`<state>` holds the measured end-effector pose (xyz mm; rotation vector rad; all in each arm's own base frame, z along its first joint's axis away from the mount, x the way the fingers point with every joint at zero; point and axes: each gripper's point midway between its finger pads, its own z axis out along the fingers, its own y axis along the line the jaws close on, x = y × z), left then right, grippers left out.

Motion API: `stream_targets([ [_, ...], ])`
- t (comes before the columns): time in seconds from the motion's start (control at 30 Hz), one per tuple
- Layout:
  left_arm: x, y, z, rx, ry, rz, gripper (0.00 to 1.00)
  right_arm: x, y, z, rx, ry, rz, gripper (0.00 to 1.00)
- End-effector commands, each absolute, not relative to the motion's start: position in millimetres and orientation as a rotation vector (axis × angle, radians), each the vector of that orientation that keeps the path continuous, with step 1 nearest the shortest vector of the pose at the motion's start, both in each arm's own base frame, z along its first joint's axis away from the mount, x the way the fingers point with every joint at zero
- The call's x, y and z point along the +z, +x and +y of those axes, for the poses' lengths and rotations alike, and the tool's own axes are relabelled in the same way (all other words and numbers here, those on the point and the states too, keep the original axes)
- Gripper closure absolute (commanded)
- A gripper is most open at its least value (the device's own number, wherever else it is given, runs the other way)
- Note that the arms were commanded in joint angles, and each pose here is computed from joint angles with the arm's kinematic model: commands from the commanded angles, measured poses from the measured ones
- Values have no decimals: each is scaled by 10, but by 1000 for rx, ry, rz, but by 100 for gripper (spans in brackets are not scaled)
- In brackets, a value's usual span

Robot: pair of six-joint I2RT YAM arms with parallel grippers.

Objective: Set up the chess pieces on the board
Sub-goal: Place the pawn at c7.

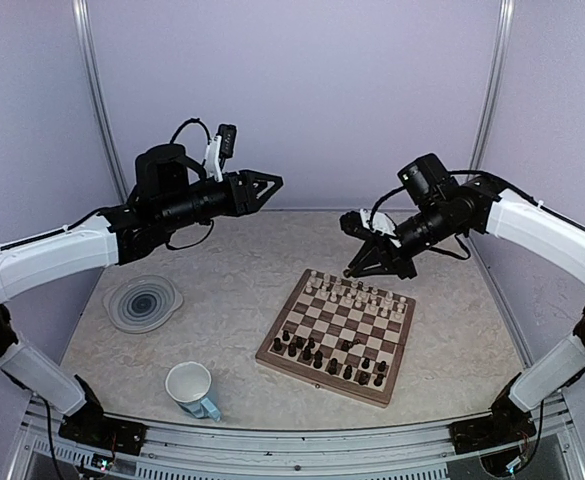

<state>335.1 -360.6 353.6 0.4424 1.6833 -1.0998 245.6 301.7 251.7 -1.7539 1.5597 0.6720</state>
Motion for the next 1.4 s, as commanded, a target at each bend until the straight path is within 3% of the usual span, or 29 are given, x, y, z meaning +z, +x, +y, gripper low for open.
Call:
stream_targets([
  [0.0, 3176, 3689, -2994, -637, 431, 1799, 44, 2125, 2247, 3088, 628, -1936, 1640, 97],
  [0.23, 2951, 3855, -2493, -662, 312, 1807, 44, 1554, 1985, 3151, 540, -2159, 1747, 97],
  [0.6, 2940, 3875, -2472, -663, 324, 1825, 44, 1007, 1743, 2949, 436, -2374, 1893, 97],
  [1.37, 2872, 3877, -2523, -691, 336, 1853, 44, 565, 1733, 2894, 301, -2445, 1967, 94],
])
